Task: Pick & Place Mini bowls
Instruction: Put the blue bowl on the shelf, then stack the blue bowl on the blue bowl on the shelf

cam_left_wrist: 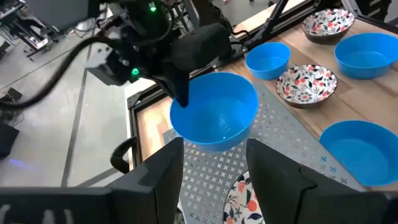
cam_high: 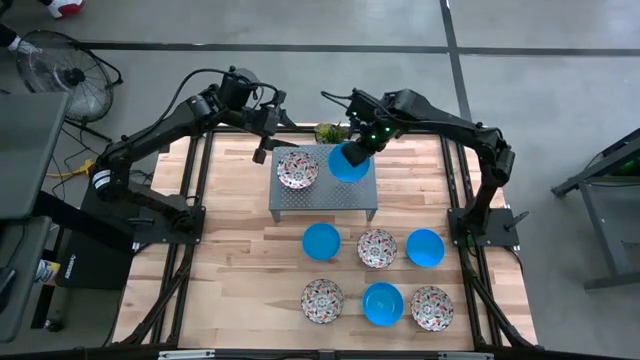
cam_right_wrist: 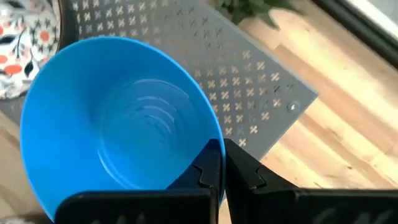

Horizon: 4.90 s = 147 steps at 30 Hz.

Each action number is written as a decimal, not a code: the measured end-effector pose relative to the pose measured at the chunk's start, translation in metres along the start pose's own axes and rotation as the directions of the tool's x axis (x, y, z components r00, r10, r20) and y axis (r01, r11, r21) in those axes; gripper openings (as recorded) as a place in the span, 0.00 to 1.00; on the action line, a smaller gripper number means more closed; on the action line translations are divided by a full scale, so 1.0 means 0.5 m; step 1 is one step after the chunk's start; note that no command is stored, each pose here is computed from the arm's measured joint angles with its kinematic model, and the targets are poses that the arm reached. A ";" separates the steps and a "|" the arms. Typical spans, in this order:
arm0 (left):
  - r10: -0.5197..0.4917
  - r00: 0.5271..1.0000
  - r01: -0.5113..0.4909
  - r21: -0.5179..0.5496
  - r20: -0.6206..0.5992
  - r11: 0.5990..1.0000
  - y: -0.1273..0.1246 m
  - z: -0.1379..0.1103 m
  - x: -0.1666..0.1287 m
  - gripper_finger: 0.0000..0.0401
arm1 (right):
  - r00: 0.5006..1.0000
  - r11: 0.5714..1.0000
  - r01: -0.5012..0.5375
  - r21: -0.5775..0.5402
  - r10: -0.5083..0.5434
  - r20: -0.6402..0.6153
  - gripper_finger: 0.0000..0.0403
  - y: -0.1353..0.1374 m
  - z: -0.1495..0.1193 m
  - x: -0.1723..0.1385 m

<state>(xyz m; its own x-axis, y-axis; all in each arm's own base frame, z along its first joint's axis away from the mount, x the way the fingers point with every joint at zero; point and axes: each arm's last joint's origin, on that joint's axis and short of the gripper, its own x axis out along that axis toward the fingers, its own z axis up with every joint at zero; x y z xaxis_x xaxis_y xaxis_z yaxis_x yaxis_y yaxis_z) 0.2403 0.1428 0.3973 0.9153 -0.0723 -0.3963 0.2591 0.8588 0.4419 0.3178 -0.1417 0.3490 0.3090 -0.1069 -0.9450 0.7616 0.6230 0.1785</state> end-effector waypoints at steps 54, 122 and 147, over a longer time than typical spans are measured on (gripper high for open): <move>0.041 0.999 -0.042 -0.046 -0.023 0.998 0.004 0.000 0.000 0.42 | 0.998 0.997 -0.052 0.062 0.050 0.026 0.00 -0.036 -0.060 0.065; 0.037 0.999 -0.038 -0.044 -0.022 0.998 0.004 0.000 0.000 0.42 | 0.969 0.982 0.059 0.182 -0.013 -0.245 0.23 -0.028 -0.363 0.015; 0.037 0.999 -0.038 -0.045 -0.022 0.998 0.004 0.000 0.000 0.42 | 0.954 0.721 0.224 0.656 -0.025 -0.298 0.23 -0.019 -0.536 0.158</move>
<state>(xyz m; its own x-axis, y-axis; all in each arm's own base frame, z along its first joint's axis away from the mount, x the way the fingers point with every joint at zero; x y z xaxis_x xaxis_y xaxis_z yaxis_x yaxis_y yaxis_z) 0.2409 0.1444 0.3982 0.9171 -0.0288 -0.3975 0.2097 0.8830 0.4199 0.1822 0.0517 0.1991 0.1056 0.1134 -0.9879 0.9919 -0.0826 0.0965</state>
